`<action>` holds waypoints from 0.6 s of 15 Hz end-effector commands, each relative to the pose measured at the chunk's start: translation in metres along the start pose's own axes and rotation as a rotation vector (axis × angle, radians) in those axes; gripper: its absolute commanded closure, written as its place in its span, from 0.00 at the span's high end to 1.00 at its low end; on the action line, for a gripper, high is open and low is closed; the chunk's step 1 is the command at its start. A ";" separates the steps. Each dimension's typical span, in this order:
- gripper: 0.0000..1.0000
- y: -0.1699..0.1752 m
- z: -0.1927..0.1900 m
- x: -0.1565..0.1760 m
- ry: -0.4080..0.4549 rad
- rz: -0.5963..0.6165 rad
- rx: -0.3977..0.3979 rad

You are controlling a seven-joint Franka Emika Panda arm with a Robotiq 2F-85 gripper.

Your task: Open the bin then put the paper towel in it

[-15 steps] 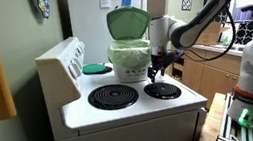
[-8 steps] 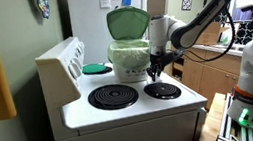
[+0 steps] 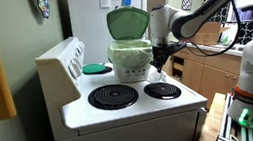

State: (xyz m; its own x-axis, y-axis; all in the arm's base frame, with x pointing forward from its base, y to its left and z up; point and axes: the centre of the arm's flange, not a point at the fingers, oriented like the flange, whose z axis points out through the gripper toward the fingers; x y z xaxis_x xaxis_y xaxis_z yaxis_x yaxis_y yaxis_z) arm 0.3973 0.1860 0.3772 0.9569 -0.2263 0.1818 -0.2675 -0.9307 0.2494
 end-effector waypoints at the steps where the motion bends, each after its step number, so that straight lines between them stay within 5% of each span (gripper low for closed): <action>1: 0.00 0.022 -0.060 -0.002 -0.035 0.016 -0.008; 9: 0.00 0.039 -0.170 0.029 0.034 0.102 0.028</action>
State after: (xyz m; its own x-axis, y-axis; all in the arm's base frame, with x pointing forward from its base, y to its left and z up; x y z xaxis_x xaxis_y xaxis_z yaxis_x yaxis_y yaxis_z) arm 0.3848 0.1910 0.5229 0.9322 -0.2792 0.2301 -0.3306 -0.9157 0.2283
